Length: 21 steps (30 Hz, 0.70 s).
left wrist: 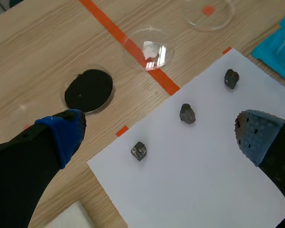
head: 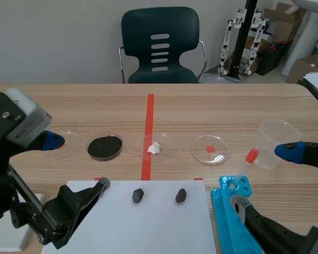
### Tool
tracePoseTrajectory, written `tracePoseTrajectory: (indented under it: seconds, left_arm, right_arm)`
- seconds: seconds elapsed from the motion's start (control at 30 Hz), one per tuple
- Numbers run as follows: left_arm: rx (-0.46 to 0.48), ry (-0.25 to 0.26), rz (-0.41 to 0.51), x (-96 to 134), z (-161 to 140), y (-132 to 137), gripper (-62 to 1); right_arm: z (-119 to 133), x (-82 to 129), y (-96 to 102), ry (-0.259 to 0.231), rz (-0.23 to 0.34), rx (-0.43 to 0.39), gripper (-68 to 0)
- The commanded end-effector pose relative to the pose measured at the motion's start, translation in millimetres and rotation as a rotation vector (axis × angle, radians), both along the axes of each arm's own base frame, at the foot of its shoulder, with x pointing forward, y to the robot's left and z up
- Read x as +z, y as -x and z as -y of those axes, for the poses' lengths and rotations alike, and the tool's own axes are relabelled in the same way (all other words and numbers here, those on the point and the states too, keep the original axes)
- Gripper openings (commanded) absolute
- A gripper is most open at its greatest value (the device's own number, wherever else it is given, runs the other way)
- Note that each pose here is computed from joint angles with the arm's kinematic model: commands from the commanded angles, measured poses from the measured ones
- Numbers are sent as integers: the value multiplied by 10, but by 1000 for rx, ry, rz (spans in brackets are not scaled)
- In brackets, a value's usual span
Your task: Pick up the right mineral with the left hand
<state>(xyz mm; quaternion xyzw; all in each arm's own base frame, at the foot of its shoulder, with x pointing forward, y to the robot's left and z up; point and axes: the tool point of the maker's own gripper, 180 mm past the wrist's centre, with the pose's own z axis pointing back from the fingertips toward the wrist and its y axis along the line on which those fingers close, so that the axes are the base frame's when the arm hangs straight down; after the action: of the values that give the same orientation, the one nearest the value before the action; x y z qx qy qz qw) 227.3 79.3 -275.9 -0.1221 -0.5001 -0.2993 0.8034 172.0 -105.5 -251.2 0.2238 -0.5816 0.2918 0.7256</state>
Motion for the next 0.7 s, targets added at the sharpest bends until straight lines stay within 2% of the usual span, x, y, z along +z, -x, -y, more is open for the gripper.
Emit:
tracePoseTrajectory:
  seconds: [0.0,0.13,0.23,0.27,0.43,0.67]
  left_arm:
    - [22,30,4,74,72,-58,14]
    - [160,119,-87,60,174,-219,14]
    - [315,233,-212,-4,215,-343,14]
    - [332,247,-232,-21,237,-364,14]
    - [363,253,-361,-224,468,-434,14]
    - [355,153,-490,-611,743,-443,14]
  right_arm:
    - [-30,97,-34,-27,29,1,4]
    - [-30,97,-34,-27,29,1,4]
    - [-30,97,-34,-27,29,1,4]
    - [-30,97,-34,-27,29,1,4]
    - [-30,97,-34,-27,29,1,4]
    - [-30,97,-34,-27,29,1,4]
